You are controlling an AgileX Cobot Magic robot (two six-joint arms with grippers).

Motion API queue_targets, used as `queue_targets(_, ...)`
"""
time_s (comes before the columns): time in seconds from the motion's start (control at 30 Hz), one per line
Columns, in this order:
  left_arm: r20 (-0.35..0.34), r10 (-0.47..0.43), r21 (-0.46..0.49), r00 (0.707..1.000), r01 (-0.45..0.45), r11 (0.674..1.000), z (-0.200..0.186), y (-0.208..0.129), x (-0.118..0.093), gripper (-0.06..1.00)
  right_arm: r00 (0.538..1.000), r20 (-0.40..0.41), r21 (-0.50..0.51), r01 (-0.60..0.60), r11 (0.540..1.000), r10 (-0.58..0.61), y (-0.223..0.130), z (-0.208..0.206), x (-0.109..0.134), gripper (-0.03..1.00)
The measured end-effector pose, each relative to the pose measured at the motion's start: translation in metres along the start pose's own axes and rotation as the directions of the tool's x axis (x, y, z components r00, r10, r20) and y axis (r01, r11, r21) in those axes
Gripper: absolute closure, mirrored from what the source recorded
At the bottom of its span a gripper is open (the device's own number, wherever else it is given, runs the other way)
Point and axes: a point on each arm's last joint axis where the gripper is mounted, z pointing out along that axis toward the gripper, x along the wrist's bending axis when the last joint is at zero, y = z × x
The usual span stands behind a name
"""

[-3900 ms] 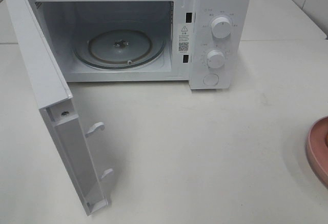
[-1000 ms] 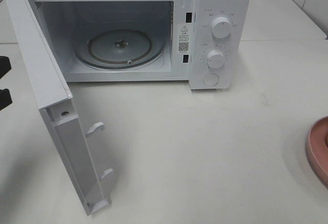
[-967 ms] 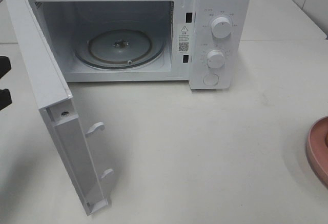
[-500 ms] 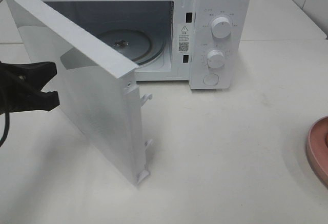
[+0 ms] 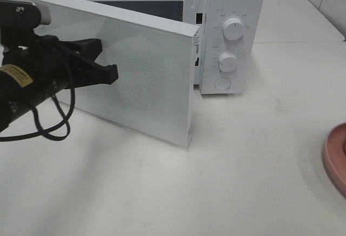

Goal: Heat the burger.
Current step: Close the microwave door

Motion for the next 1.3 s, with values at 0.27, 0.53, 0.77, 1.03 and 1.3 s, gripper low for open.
queue_targets(0.27, 0.007, -0.042, -0.029, 0.999, 0.042, 0.999, 0.042, 0.003, -0.024, 0.94, 1.0, 0.0, 0.0, 0.0, 1.0, 0.0, 0.0, 0.0, 0.0, 0.21)
queue_targets(0.53, 0.014, -0.059, -0.034, 0.998, 0.06, 0.998, 0.069, 0.008, -0.034, 0.94, 1.0, 0.0, 0.0, 0.0, 1.0, 0.0, 0.0, 0.0, 0.0, 0.21)
queue_targets(0.77, -0.011, -0.103, -0.05, 0.995, 0.102, 0.994, 0.09, 0.013, -0.037, 0.94, 1.0, 0.0, 0.0, 0.0, 1.0, 0.0, 0.0, 0.0, 0.0, 0.21)
queue_targets(1.03, 0.007, -0.058, -0.021, 0.998, 0.059, 0.998, 0.106, 0.011, -0.05, 0.94, 1.0, 0.0, 0.0, 0.0, 1.0, 0.0, 0.0, 0.0, 0.0, 0.21)
queue_targets(1.3, -0.037, -0.053, 0.01, 0.998, 0.054, 0.999, 0.118, 0.013, -0.051, 0.94, 1.0, 0.0, 0.0, 0.0, 1.0, 0.0, 0.0, 0.0, 0.0, 0.21)
